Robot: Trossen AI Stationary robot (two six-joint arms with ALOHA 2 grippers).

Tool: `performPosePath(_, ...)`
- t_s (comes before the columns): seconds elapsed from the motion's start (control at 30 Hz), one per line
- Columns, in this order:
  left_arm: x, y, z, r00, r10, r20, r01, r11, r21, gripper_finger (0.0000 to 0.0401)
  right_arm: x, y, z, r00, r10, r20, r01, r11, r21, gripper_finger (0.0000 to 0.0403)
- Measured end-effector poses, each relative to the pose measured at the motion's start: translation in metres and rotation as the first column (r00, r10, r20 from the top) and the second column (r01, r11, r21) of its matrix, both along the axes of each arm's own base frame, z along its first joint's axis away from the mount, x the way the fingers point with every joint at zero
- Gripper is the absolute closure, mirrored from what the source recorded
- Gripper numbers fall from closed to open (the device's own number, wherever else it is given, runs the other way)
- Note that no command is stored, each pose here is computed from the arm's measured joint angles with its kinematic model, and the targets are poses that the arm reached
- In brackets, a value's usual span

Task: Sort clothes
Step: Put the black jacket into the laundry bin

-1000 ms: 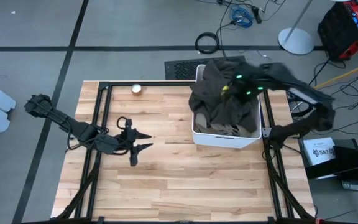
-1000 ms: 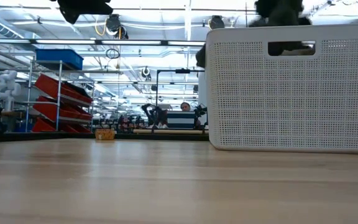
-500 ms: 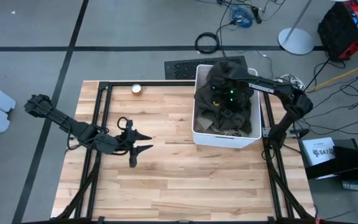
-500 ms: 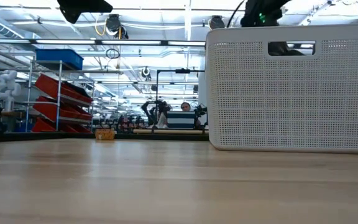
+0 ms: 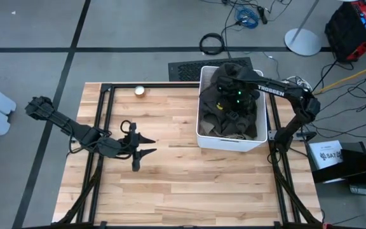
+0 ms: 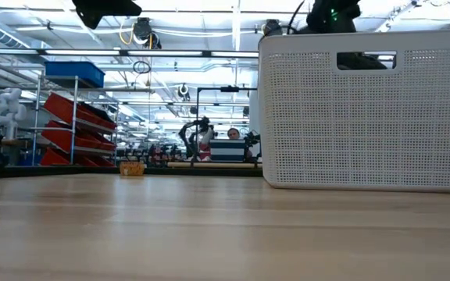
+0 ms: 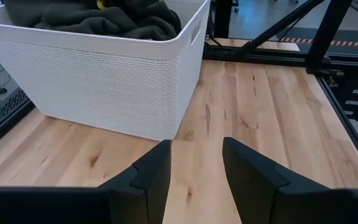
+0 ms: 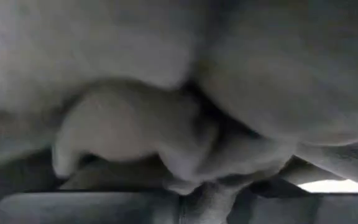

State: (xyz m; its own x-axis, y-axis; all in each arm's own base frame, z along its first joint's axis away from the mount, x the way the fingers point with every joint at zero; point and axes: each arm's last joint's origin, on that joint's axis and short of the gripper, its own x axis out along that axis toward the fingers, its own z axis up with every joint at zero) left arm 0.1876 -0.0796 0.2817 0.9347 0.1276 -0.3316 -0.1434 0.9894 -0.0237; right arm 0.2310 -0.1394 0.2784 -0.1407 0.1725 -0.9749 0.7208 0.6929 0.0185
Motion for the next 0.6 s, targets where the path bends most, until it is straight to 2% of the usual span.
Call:
performPosePath(0.17,0.0,0.0,0.0,1.0,0.0,0.0,0.0,1.0,0.0,0.0247,0.002,0.0,0.027,0.995,0.002,0.099,0.003,0.999,-0.054,0.0266)
performPosePath(0.37,0.0,0.0,0.0,1.0,-0.001,0.0,0.001,1.0,-0.001,0.0247,0.005,-0.001,0.078,0.961,0.027,0.276,0.018,0.987,-0.157,0.0193)
performPosePath(0.47,0.0,0.0,0.0,1.0,-0.007,-0.001,0.007,1.0,-0.003,0.0247,0.003,-0.001,0.106,0.931,0.045,0.363,0.035,0.977,-0.211,0.017)
performPosePath(0.6,0.0,-0.001,0.0,1.0,-0.028,-0.005,0.028,1.0,-0.012,0.0247,0.0,0.002,0.137,0.885,0.073,0.459,0.06,0.962,-0.267,0.0158)
